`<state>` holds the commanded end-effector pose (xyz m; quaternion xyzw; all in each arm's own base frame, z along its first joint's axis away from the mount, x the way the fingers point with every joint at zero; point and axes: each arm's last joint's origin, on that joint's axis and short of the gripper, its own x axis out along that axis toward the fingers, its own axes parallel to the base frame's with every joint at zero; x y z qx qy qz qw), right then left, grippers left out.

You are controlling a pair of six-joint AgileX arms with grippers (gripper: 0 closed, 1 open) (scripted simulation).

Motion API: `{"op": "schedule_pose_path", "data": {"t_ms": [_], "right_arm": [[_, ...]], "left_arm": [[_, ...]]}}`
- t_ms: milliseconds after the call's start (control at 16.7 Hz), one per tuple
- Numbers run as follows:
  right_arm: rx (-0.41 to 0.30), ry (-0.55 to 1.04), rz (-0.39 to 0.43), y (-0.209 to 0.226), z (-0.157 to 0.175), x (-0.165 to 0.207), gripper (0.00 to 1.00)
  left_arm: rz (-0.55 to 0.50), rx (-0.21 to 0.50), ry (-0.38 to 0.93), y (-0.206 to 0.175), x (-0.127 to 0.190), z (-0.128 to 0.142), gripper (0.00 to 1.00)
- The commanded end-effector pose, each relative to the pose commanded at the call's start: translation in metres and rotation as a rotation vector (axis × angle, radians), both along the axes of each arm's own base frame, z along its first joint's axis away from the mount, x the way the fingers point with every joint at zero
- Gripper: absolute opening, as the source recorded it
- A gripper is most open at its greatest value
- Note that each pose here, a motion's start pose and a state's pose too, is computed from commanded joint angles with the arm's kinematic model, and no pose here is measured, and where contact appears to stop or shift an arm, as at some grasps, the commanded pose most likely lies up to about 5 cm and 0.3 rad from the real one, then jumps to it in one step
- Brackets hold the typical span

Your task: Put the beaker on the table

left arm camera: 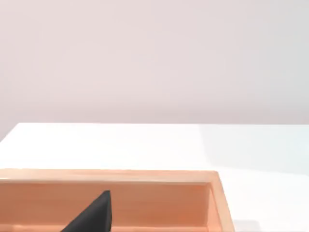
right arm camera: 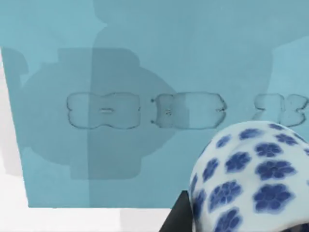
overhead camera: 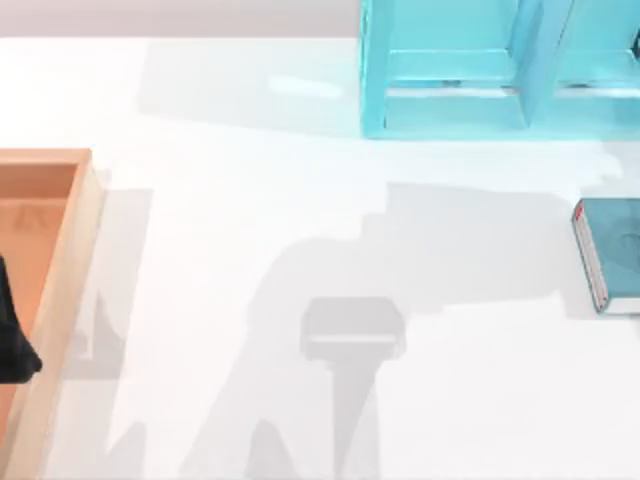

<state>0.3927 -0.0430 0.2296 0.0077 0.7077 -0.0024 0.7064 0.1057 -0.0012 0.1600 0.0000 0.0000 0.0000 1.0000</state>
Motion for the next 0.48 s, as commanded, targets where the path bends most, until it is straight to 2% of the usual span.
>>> {"op": "schedule_pose_path", "data": {"t_ms": [300, 480], "right_arm": [[0.001, 0.006, 0.0, 0.001, -0.001, 0.001, 0.0], [-0.004, 0.039, 0.01, 0.027, -0.005, 0.011, 0.0]], "left_arm": [[0.0, 0.0, 0.0, 0.0, 0.0, 0.0, 1.0], [0.0, 0.0, 0.0, 0.0, 0.0, 0.0, 1.0]]}}
